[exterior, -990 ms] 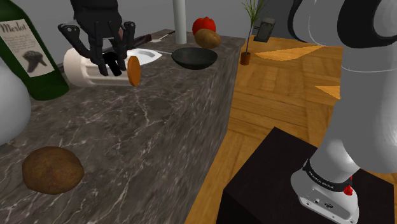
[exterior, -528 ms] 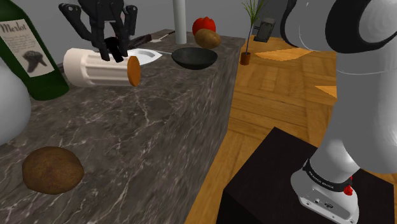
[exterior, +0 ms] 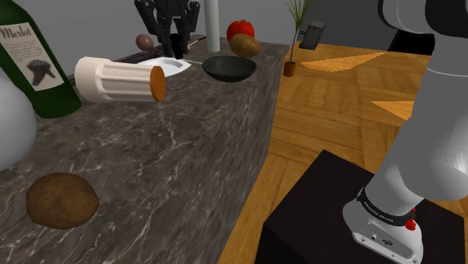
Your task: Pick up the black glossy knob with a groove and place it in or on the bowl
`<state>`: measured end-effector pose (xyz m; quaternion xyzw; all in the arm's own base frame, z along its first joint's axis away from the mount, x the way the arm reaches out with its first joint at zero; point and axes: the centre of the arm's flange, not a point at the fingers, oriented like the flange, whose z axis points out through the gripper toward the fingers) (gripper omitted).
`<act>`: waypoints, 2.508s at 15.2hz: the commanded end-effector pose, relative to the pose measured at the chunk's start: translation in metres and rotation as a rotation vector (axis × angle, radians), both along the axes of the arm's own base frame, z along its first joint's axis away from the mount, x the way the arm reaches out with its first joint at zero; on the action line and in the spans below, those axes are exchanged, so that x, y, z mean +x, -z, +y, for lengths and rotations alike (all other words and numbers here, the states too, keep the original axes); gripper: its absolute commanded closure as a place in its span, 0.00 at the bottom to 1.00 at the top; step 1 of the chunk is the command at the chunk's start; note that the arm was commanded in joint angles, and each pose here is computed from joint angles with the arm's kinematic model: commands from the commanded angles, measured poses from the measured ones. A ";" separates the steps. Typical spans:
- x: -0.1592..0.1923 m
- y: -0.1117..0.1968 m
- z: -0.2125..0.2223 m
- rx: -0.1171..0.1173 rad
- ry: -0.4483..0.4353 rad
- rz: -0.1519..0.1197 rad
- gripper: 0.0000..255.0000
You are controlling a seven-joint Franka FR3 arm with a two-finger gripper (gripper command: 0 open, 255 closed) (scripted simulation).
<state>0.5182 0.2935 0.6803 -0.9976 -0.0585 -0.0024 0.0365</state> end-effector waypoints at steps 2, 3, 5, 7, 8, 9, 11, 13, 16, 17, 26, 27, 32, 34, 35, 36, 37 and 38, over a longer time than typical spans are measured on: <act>0.006 0.001 -0.041 0.001 -0.001 0.000 1.00; 0.008 0.001 -0.054 0.001 -0.001 0.000 1.00; 0.012 0.002 -0.080 0.001 -0.001 0.000 1.00; 0.016 0.002 -0.106 0.001 -0.001 0.000 1.00; 0.018 0.002 -0.119 0.001 -0.001 0.000 1.00; 0.020 0.002 -0.132 0.001 -0.001 0.000 1.00; 0.024 0.003 -0.158 0.001 -0.001 0.000 1.00; 0.028 0.003 -0.184 0.001 -0.001 0.000 1.00; 0.031 0.008 -0.204 0.001 -0.001 0.000 1.00; 0.031 0.014 -0.204 0.001 -0.001 0.000 1.00; 0.031 0.061 -0.204 0.001 -0.001 0.000 1.00; 0.031 0.070 -0.204 0.001 -0.001 0.000 1.00; 0.031 0.070 -0.204 0.001 -0.001 0.000 1.00; 0.031 0.070 -0.204 0.001 -0.001 0.000 1.00; 0.031 0.070 -0.204 0.001 -0.001 0.000 1.00; 0.031 0.070 -0.204 0.001 -0.001 0.000 0.00; 0.031 0.070 -0.204 0.001 -0.001 0.000 0.00; 0.031 0.070 -0.204 0.001 -0.001 0.000 0.00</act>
